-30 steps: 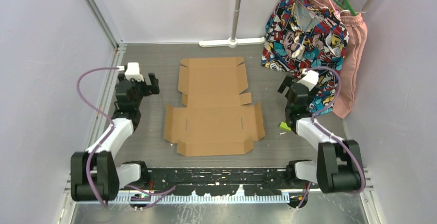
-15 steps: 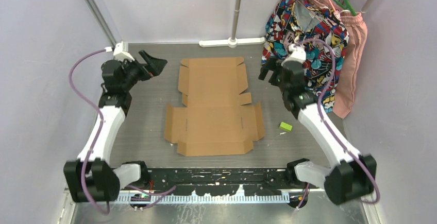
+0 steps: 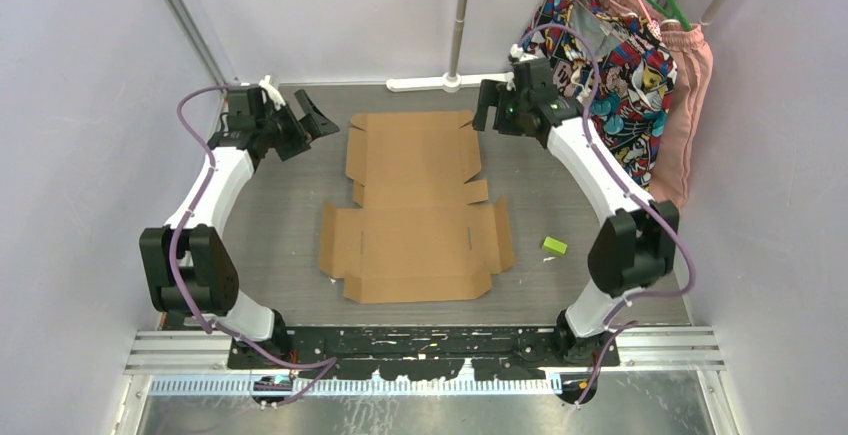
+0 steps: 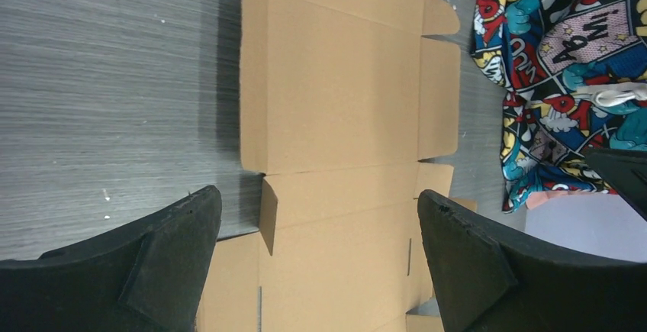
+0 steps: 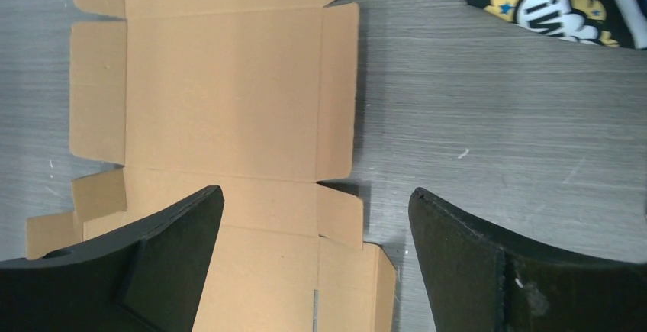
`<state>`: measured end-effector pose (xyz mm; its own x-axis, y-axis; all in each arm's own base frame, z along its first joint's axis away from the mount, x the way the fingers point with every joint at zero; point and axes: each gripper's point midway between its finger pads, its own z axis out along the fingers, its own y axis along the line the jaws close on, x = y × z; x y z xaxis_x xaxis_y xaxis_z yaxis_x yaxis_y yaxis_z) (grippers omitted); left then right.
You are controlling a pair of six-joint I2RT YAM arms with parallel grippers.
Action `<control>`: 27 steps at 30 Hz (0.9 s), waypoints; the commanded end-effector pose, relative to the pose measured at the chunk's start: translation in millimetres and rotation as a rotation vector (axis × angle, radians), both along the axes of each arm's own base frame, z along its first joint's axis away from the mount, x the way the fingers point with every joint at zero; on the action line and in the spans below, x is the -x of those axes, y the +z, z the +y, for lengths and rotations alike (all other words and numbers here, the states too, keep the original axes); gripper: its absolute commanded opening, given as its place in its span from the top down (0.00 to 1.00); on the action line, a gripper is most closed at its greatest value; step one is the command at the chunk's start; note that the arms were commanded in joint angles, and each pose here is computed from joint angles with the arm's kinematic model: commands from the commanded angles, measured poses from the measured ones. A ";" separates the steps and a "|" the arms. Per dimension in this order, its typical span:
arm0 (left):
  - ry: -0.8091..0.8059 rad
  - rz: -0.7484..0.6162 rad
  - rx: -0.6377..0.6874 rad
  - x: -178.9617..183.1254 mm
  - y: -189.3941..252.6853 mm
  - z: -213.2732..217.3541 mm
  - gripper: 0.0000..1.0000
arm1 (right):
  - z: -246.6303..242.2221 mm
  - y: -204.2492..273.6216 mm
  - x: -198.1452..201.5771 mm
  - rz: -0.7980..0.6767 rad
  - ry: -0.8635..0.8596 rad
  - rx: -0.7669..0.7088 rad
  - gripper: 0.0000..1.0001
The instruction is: Fold the paper box
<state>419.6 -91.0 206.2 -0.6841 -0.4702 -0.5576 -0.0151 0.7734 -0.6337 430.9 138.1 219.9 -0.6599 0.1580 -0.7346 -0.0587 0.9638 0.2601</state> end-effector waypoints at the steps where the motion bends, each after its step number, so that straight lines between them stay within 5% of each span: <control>1: 0.008 0.007 -0.037 0.4 2.2 5.0 0.00 | 13.9 -12.1 2.2 0.113 0.116 0.007 0.04; 27: -0.016 -0.048 0.121 43.2 -4.1 -15.5 0.03 | 28.7 -109.4 -49.5 0.230 0.194 -0.194 0.08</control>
<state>372.5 -100.4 174.0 -0.7068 -0.5290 -0.4697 -0.0677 0.7115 -0.6994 464.3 155.9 90.0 -0.8718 0.1211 -0.4747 -0.1085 0.8972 0.4281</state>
